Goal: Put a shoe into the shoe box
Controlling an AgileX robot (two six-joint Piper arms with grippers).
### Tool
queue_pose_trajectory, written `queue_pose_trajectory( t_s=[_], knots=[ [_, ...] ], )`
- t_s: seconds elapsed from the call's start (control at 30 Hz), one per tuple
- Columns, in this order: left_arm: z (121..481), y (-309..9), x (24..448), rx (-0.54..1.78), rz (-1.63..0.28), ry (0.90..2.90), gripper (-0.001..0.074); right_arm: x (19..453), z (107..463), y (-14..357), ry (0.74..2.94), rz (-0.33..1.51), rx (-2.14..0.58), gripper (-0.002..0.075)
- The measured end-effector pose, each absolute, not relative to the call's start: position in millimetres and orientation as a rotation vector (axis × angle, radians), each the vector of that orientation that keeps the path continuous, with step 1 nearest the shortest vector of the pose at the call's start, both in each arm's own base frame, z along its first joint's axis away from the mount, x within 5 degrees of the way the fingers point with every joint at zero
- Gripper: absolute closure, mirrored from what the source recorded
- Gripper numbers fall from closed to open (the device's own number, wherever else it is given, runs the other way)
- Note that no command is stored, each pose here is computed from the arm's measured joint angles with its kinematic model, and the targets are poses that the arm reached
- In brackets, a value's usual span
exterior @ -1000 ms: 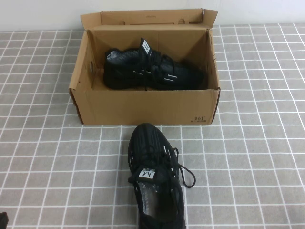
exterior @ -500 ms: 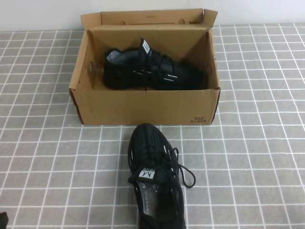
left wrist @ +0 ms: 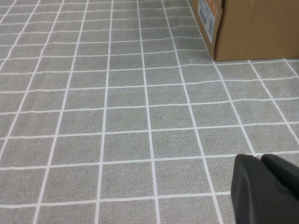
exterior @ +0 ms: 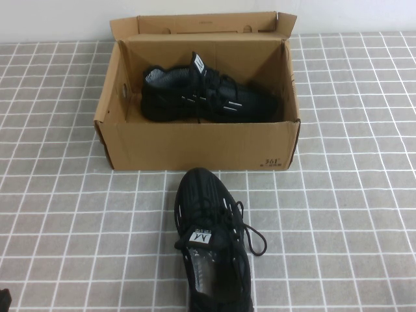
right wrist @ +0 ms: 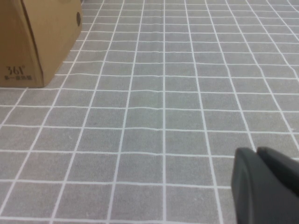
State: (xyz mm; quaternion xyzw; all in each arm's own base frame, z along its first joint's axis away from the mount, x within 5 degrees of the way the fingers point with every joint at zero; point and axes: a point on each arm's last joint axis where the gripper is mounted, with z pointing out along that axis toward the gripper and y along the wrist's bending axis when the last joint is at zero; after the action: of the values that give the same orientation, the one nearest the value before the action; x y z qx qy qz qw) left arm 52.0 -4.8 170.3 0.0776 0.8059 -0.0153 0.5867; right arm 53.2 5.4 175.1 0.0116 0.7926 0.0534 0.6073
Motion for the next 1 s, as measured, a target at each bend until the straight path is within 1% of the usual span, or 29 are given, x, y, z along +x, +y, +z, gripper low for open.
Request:
queue_pose_trajectory(
  t_s=[0.43, 0.5, 0.7, 1.0],
  knots=[
    [170, -5, 52, 0.181, -0.036, 1.879, 0.0736, 53, 175, 5, 1.832, 0.123, 0.027, 0.074],
    [170, -5, 52, 0.181, -0.036, 1.879, 0.0736, 53, 176, 6, 1.827, 0.146, 0.042, 0.0741],
    [170, -5, 52, 0.181, -0.036, 1.879, 0.0736, 54, 181, 10, 1.772, 0.303, 0.157, 0.0741],
    [170, -5, 52, 0.181, -0.036, 1.879, 0.0736, 56, 197, 10, 1.54, 0.696, 0.523, 0.0742]
  ],
)
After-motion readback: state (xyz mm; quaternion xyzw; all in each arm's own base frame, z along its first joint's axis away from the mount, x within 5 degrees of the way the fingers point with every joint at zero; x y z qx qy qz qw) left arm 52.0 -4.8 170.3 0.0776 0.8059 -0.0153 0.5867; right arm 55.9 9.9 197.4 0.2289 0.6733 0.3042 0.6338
